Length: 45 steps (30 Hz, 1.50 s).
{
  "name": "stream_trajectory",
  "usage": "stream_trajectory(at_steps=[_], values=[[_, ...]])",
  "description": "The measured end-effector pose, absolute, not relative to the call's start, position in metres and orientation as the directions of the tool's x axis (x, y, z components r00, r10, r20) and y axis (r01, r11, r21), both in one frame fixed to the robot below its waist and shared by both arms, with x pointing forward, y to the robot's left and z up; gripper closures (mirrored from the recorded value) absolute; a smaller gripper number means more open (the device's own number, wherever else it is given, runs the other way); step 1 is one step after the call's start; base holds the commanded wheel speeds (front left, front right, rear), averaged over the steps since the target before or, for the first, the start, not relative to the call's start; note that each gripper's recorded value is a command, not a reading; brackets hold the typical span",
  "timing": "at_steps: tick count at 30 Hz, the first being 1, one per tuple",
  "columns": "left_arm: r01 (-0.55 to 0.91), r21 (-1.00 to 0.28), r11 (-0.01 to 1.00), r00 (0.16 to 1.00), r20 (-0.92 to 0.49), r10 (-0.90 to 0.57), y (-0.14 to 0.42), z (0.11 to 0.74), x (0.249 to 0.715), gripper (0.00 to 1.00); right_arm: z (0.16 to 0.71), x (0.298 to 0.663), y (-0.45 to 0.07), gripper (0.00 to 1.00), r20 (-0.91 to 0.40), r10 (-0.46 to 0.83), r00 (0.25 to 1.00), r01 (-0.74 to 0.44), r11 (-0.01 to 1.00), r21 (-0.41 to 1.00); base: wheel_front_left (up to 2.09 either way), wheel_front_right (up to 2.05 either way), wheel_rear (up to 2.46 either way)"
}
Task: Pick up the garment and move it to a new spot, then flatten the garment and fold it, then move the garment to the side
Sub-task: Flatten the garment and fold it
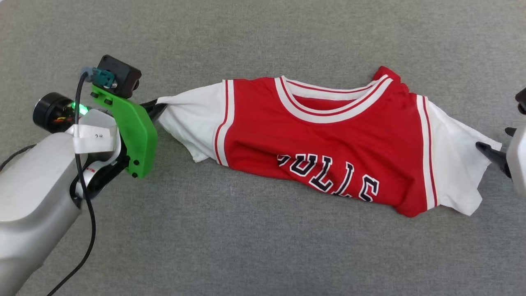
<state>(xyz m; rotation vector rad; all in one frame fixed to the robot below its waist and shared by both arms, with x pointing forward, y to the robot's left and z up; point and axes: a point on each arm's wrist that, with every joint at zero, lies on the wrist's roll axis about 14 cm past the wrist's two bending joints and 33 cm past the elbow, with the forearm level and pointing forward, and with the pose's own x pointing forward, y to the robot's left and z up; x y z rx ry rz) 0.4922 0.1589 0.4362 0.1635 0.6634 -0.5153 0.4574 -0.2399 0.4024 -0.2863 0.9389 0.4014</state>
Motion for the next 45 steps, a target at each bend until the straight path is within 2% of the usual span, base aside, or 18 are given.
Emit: stream_trajectory(at_steps=[3, 6, 10, 11, 12, 14, 19, 25, 30, 36, 40, 45], values=[[0.511, -0.005, 0.859, 0.669, -0.626, -0.401, 0.158, 0.432, 0.497, 1.00, 0.378, 0.458, -0.232, 0.00, -0.847, 0.208, 0.489, -0.478, 0.876, -0.062, 0.00, 0.00, 0.00], [0.510, -0.008, 0.860, 0.661, -0.636, -0.398, 0.158, 0.424, 0.497, 1.00, 0.353, 0.447, -0.231, 0.00, -0.891, 0.200, 0.407, -0.478, 0.878, -0.022, 0.00, 0.00, 0.00], [0.502, -0.010, 0.865, 0.656, -0.648, -0.387, 0.162, 0.418, 0.496, 1.00, 0.348, 0.446, -0.229, 0.00, -0.903, 0.209, 0.375, -0.479, 0.878, 0.004, 0.00, 0.00, 0.00], [0.500, -0.008, 0.866, 0.659, -0.646, -0.386, 0.162, 0.419, 0.496, 1.00, 0.348, 0.447, -0.229, 0.90, -0.899, 0.211, 0.384, -0.482, 0.876, 0.000, 0.00, 0.00, 0.00], [0.499, -0.006, 0.867, 0.662, -0.643, -0.385, 0.163, 0.420, 0.496, 1.00, 0.349, 0.448, -0.229, 1.00, -0.892, 0.216, 0.397, -0.482, 0.876, -0.002, 0.00, 0.00, 0.00], [0.499, -0.001, 0.867, 0.668, -0.637, -0.385, 0.162, 0.423, 0.497, 1.00, 0.352, 0.448, -0.227, 1.00, -0.874, 0.233, 0.427, -0.482, 0.876, -0.002, 0.00, 0.00, 0.00], [0.502, 0.020, 0.865, 0.713, -0.575, -0.401, 0.159, 0.447, 0.498, 1.00, 0.383, 0.462, -0.216, 1.00, -0.752, 0.308, 0.583, -0.462, 0.887, 0.005, 0.00, 0.00, 0.00], [0.497, 0.092, 0.863, 0.810, -0.406, -0.423, 0.156, 0.510, 0.504, 1.00, 0.462, 0.487, -0.217, 1.00, -0.520, 0.356, 0.776, -0.449, 0.892, -0.060, 0.00, 0.00, 0.00], [0.493, 0.159, 0.855, 0.859, -0.245, -0.449, 0.148, 0.572, 0.498, 1.00, 0.530, 0.491, -0.221, 1.00, -0.332, 0.373, 0.867, -0.430, 0.895, -0.119, 0.00, 0.00, 0.00], [0.488, 0.245, 0.838, 0.869, -0.048, -0.492, 0.132, 0.647, 0.487, 1.00, 0.609, 0.491, -0.224, 1.00, -0.116, 0.375, 0.920, -0.392, 0.899, -0.197, 0.00, 0.00, 0.00], [0.463, 0.294, 0.836, 0.861, 0.073, -0.503, 0.127, 0.695, 0.485, 1.00, 0.660, 0.489, -0.222, 1.00, 0.009, 0.378, 0.926, -0.363, 0.896, -0.256, 0.00, 0.00, 0.00], [0.454, 0.317, 0.833, 0.835, 0.176, -0.522, 0.115, 0.737, 0.491, 1.00, 0.704, 0.496, -0.218, 1.00, 0.103, 0.374, 0.922, -0.328, 0.894, -0.306, 0.00, 0.00, 0.00]])
